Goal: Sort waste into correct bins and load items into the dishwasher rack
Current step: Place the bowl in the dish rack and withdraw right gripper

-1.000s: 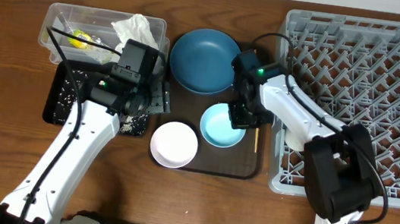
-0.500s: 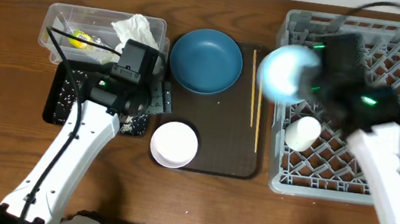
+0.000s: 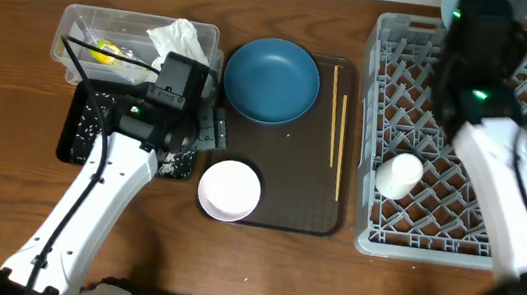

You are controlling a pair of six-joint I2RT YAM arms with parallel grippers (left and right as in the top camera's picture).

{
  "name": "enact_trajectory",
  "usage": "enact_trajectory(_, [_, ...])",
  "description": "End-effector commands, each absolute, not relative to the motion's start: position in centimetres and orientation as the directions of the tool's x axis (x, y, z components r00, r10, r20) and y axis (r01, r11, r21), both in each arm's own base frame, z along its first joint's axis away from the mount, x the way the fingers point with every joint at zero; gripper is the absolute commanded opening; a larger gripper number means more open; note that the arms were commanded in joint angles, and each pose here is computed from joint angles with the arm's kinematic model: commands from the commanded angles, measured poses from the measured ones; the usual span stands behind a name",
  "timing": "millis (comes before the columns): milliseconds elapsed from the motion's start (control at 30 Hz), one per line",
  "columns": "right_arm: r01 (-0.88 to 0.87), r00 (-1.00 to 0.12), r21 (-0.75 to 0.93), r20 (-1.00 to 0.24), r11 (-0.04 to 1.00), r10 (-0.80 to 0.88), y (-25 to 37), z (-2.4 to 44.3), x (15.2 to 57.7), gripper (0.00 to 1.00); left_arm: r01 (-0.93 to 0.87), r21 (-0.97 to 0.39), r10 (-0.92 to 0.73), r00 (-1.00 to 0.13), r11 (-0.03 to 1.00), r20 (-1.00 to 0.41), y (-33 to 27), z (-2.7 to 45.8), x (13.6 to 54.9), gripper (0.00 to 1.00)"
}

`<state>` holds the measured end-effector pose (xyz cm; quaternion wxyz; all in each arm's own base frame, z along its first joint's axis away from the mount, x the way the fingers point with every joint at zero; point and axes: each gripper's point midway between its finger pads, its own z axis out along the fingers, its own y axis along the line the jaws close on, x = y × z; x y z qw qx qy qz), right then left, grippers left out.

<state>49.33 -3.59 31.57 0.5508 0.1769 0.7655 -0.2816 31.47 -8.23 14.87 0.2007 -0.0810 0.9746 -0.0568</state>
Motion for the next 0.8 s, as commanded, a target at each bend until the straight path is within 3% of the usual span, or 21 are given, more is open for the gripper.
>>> enact_trajectory(0, [0.525, -0.513, -0.549, -0.814, 0.651, -0.273, -3.0, 29.2, 50.6, 0.01, -0.137, -0.135, -0.179, -0.904, 0.981, -0.387, -8.0, 15.0, 31.6, 0.87])
enact_trajectory(367, [0.406, -0.628, -0.680, -0.693, 0.611, -0.354, -0.4, 19.7, 54.1, 0.01, -0.137, -0.135, -0.179, -0.904, 0.981, -0.387, -8.0, 15.0, 31.6, 0.87])
enact_trajectory(767, [0.368, -0.705, -0.704, -0.637, 0.607, -0.311, -0.9, 16.0, 52.9, 0.01, -0.137, -0.135, -0.179, -0.904, 0.981, -0.387, -8.0, 15.0, 31.6, 0.87])
